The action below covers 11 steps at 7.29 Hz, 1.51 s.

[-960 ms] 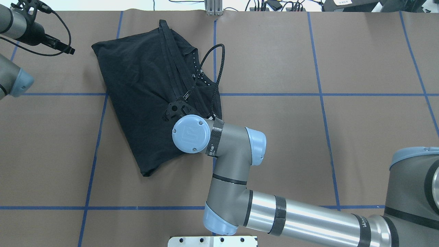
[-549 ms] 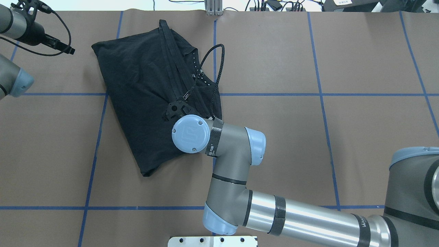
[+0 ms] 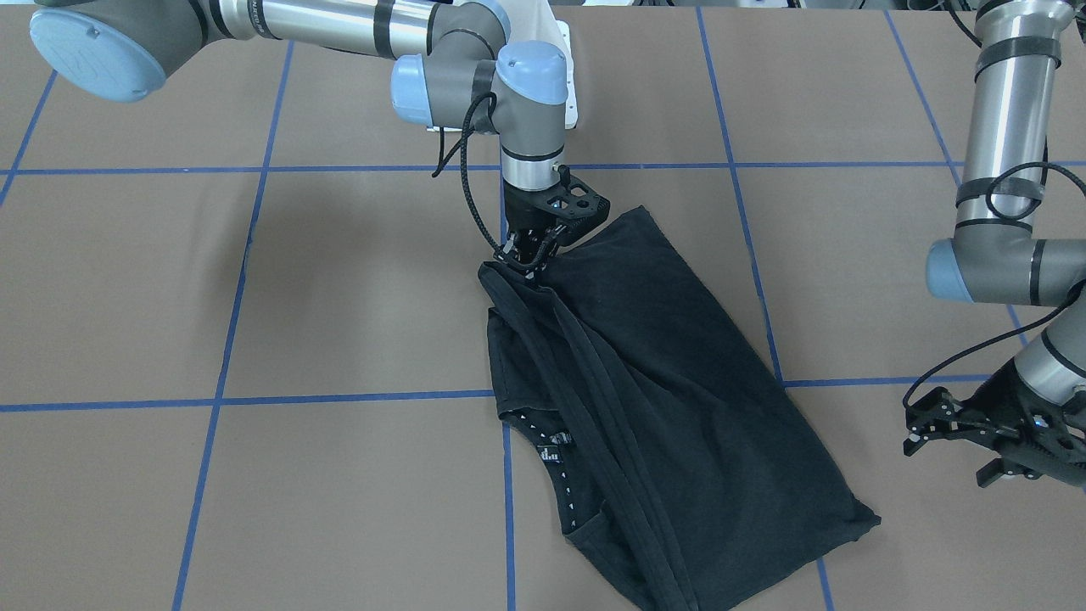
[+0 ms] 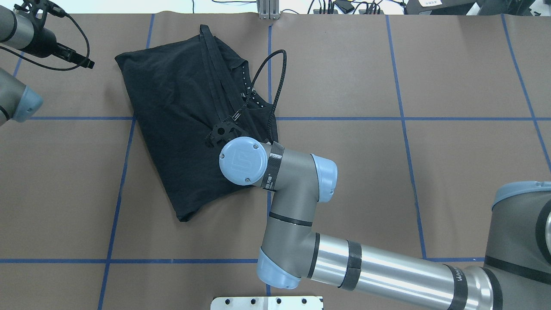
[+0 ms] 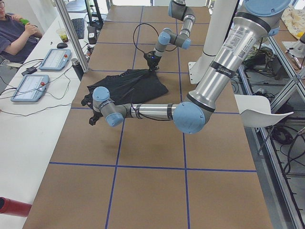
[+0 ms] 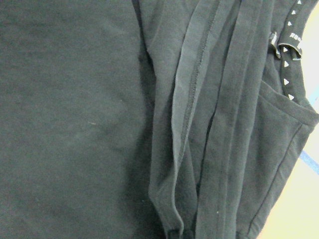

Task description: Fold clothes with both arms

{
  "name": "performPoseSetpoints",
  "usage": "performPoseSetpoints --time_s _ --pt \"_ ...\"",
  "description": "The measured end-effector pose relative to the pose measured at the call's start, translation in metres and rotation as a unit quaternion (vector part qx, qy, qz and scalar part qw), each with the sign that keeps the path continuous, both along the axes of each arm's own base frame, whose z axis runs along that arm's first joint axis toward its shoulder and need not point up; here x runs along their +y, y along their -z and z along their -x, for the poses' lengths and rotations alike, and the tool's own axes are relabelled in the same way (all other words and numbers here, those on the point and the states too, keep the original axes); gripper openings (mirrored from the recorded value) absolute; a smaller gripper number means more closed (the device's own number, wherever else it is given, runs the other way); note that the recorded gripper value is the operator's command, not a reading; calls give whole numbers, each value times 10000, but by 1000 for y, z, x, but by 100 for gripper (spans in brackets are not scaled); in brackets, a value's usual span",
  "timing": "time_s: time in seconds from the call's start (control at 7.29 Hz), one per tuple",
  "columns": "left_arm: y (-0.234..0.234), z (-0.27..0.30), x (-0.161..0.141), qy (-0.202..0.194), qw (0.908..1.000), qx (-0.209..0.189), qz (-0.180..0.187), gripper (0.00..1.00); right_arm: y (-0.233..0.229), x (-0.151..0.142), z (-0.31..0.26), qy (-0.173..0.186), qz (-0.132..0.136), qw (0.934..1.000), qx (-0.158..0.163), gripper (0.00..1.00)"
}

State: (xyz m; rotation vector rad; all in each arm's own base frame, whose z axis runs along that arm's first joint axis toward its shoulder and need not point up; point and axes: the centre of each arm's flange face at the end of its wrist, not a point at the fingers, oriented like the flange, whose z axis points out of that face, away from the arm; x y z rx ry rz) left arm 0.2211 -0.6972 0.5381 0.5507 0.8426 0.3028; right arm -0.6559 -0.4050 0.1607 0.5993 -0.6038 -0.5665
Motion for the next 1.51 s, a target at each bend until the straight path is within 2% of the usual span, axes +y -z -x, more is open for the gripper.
performPoseSetpoints --time_s 0.41,0.55,0.96,1.23,1.51 --pt "0 0 0 3 10000 2 6 100 -39 -3 -28 -39 107 9999 59 0" --pt "0 0 0 4 10000 2 6 100 -57 4 -49 -32 157 9999 34 8" --pt "1 -1 0 19 10000 18 22 100 -94 26 -83 -281 541 9981 -109 99" --pt "1 -2 0 27 10000 28 46 100 -92 26 -86 -332 700 9968 -212 100" --pt "1 -2 1 26 10000 29 52 100 -85 3 -94 -430 814 9954 -281 99"
